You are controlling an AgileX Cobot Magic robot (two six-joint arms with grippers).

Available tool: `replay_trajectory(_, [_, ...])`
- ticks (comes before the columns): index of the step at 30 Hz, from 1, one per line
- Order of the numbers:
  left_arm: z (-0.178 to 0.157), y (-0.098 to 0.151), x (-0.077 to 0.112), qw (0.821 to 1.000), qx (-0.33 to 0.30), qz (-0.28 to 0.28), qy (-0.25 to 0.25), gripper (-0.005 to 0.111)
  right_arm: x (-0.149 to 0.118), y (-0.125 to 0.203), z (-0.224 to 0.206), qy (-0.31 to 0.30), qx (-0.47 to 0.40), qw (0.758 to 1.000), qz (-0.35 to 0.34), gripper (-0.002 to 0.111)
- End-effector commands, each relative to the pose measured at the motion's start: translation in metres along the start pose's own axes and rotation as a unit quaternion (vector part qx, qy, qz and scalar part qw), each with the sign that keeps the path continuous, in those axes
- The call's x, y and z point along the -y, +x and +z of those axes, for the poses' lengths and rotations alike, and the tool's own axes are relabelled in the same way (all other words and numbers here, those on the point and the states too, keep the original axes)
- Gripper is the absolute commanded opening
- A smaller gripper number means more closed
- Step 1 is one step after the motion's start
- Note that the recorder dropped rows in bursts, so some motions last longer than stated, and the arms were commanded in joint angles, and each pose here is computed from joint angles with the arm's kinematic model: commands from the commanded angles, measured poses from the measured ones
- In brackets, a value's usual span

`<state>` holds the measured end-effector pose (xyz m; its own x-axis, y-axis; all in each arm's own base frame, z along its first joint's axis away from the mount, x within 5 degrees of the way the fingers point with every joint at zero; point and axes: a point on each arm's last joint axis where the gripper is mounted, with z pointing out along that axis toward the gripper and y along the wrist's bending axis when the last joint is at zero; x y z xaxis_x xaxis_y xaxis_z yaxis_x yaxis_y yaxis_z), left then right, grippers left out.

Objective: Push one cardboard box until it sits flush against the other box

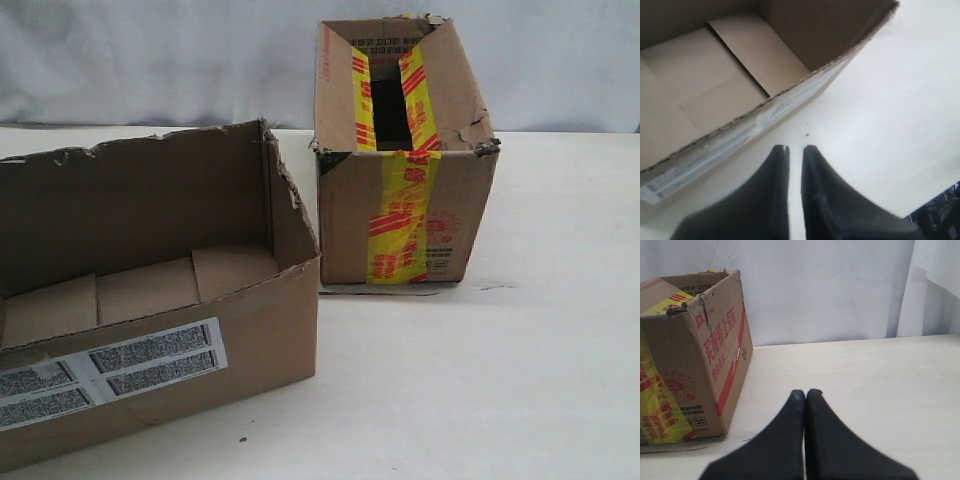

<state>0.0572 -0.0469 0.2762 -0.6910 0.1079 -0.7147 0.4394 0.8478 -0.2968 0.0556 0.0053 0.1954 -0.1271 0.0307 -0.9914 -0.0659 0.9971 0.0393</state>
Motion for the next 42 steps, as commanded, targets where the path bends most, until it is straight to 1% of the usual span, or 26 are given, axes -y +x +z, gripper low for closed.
replay_trajectory(1, [0.001,0.002,-0.008,0.998,-0.01,-0.05,-0.042,0.0,0.0,0.001,0.0,0.004,0.001,1.0,0.002,0.0])
replay_trajectory(2, [0.001,0.003,-0.014,0.994,-0.018,-0.085,-0.068,0.0,0.0,0.001,0.0,0.004,0.001,1.0,0.002,0.0])
replay_trajectory(4, [0.003,0.003,-0.018,0.99,-0.029,-0.109,-0.082,0.0,0.0,0.001,0.0,0.004,0.001,1.0,0.002,0.0])
replay_trajectory(9, [0.01,-0.001,-0.025,0.988,-0.038,-0.123,-0.086,0.0,0.0,0.001,0.0,0.004,0.001,1.0,0.002,0.0])
replay_trajectory(12, [0.021,-0.004,-0.035,0.984,-0.05,-0.147,-0.093,0.0,0.0,0.001,0.0,0.004,0.001,1.0,0.002,0.0])
replay_trajectory(15, [0.032,-0.007,-0.043,0.979,-0.077,-0.166,-0.094,0.0,0.0,0.001,0.0,0.004,0.001,1.0,0.002,0.0])
replay_trajectory(17, [0.037,-0.01,-0.049,0.977,-0.08,-0.174,-0.099,0.0,0.0,0.001,0.0,0.004,0.001,1.0,0.002,0.0])
replay_trajectory(24, [0.05,-0.023,-0.069,0.973,-0.042,-0.171,-0.146,0.0,0.0,0.001,0.0,0.004,0.001,1.0,0.002,0.0])
replay_trajectory(28, [0.056,-0.033,-0.081,0.97,0.003,-0.172,-0.172,0.0,0.0,0.001,0.0,0.004,0.001,1.0,0.002,0.0])
replay_trajectory(29, [0.059,-0.037,-0.086,0.968,0.02,-0.171,-0.183,0.0,0.0,0.001,0.0,0.004,0.001,1.0,0.002,0.0])
replay_trajectory(35, [0.074,-0.049,-0.109,0.956,0.067,-0.171,-0.228,0.0,0.0,0.001,0.0,0.004,0.001,1.0,0.002,0.0])
replay_trajectory(40, [0.087,-0.052,-0.125,0.949,0.076,-0.174,-0.253,0.0,0.0,0.001,0.0,0.004,0.001,1.0,0.002,0.0])
replay_trajectory(42, [0.092,-0.055,-0.133,0.944,0.089,-0.172,-0.267,0.0,0.0,0.001,0.0,0.004,0.001,1.0,0.002,0.0])
